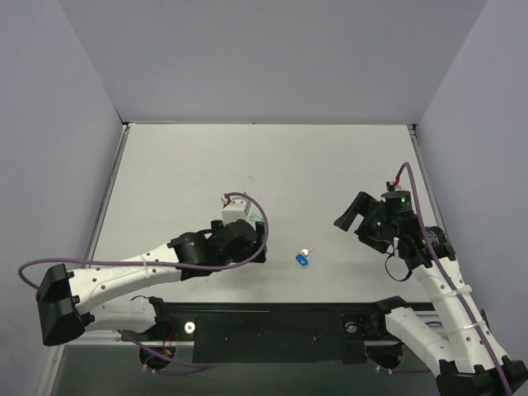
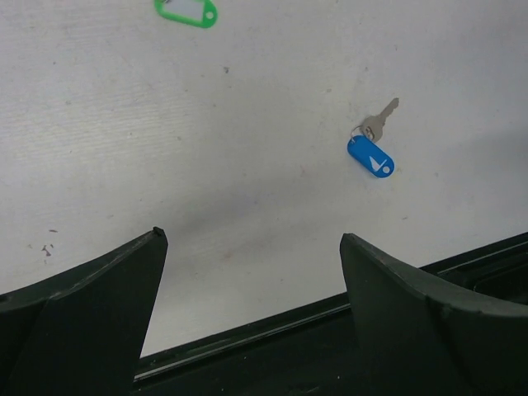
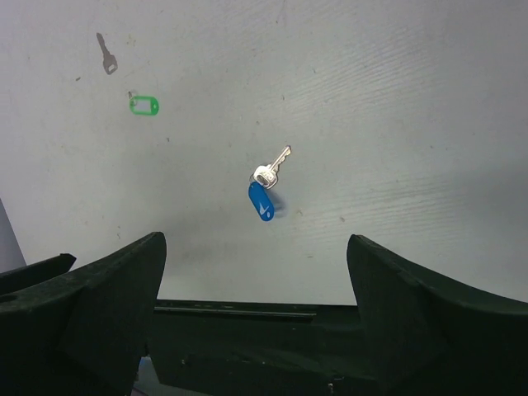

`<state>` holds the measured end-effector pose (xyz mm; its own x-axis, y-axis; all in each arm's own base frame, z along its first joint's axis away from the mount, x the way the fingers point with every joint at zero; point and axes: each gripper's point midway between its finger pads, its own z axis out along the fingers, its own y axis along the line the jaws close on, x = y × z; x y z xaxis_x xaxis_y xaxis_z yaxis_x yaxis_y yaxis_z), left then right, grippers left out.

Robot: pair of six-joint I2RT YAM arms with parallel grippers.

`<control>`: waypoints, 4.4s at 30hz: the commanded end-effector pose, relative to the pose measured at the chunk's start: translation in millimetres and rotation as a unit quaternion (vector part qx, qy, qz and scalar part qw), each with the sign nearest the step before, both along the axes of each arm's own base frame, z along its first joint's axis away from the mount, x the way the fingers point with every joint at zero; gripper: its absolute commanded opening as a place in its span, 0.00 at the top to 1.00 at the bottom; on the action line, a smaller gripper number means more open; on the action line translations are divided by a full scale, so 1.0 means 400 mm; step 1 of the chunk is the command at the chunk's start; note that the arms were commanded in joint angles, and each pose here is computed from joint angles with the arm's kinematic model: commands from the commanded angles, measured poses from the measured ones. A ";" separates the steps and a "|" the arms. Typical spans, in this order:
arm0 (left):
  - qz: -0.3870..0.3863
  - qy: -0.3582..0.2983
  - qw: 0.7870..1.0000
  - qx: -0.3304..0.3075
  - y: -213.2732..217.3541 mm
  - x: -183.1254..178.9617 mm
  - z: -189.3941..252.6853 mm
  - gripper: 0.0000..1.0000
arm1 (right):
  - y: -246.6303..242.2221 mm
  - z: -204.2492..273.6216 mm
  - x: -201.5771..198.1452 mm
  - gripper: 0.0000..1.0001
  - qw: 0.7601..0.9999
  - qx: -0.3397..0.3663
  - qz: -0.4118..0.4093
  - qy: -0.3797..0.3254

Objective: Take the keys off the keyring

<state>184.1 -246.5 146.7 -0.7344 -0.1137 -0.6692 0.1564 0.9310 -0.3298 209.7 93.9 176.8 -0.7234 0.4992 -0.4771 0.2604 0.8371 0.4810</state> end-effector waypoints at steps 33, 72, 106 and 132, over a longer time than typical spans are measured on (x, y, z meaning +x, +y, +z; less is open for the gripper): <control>-0.142 -0.122 0.963 0.193 -0.401 -0.093 -0.103 0.03 | -0.074 0.041 -0.090 0.04 0.998 -0.063 -0.027 -0.007; -0.166 -0.088 0.944 0.272 -0.434 0.014 -0.303 0.53 | -0.052 0.042 -0.097 0.05 0.998 -0.055 0.001 0.011; -0.176 -0.116 0.950 0.231 -0.384 0.026 -0.155 1.00 | -0.030 0.063 -0.092 0.05 0.998 -0.050 0.036 0.012; -0.394 -0.098 0.913 -0.030 -0.300 -0.233 0.315 1.00 | 0.262 0.409 -0.051 0.01 0.919 0.295 0.210 -0.156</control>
<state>124.8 -344.5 184.8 -0.5725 0.4569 -0.6808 0.7021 0.7020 -0.1192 174.5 183.8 306.5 -0.8044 0.3898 -0.4482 -0.2000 0.5327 0.8223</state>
